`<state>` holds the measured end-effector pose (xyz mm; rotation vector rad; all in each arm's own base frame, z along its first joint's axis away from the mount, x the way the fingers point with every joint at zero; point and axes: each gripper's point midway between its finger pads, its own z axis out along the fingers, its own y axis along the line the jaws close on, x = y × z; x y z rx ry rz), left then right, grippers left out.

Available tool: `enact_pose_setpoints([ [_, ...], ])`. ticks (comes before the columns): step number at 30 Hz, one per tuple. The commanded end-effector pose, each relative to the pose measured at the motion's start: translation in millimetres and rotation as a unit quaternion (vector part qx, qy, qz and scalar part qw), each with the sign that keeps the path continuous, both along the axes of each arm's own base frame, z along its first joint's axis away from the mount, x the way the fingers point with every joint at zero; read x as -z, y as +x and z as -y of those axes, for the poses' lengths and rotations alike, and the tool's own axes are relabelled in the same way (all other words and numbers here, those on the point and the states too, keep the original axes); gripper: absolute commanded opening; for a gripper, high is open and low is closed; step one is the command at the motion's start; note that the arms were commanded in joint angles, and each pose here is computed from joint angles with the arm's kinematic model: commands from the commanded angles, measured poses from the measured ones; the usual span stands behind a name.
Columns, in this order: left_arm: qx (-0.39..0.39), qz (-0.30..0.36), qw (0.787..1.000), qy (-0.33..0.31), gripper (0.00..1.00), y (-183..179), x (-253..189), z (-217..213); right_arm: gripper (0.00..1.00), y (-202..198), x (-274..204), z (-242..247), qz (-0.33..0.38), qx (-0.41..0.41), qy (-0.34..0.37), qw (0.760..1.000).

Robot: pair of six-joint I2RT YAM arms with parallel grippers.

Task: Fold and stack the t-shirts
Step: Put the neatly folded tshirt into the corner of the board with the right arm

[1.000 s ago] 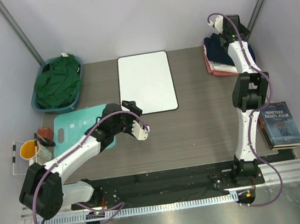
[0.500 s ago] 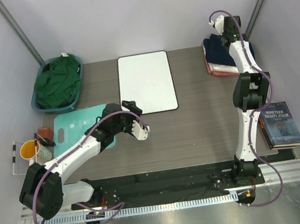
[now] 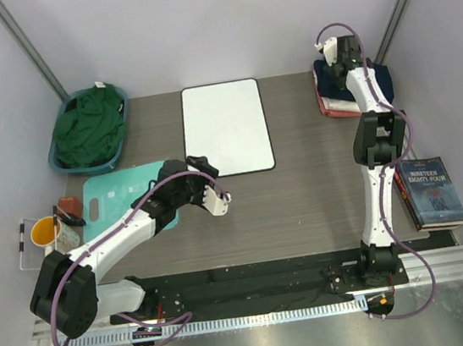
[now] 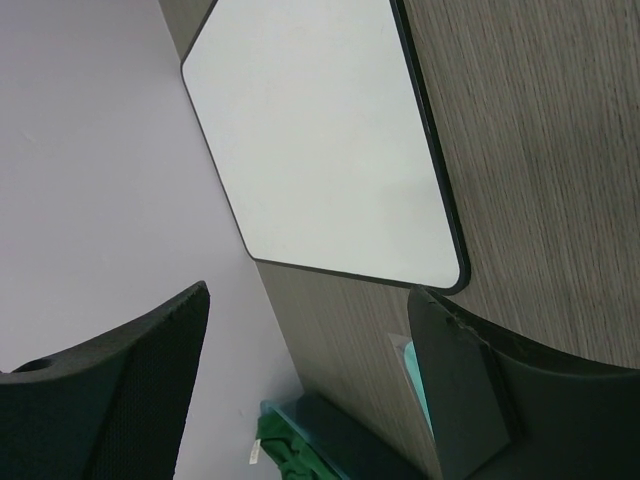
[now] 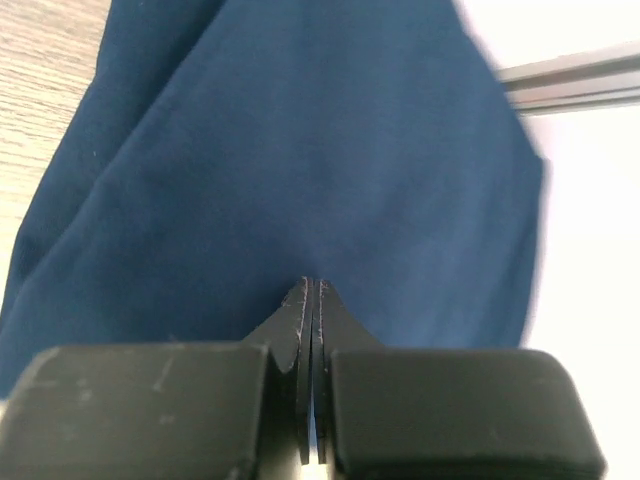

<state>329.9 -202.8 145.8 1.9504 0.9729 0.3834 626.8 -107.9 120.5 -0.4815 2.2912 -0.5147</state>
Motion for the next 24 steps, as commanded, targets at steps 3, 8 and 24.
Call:
enact_pose_setpoints([
  [3, -0.018, 0.000, 1.000, 0.003, 0.80, 11, -6, -2, 0.01, 30, 9, -20, 0.041, -0.012, 0.032, 0.999],
  [8, -0.023, -0.004, 1.000, 0.009, 0.79, 17, -5, -6, 0.01, 21, 23, -61, 0.011, -0.043, 0.077, 0.996],
  [24, -0.017, 0.005, 1.000, 0.009, 0.79, 29, -16, -5, 0.01, 48, -59, -39, 0.159, 0.032, -0.004, 0.987],
])
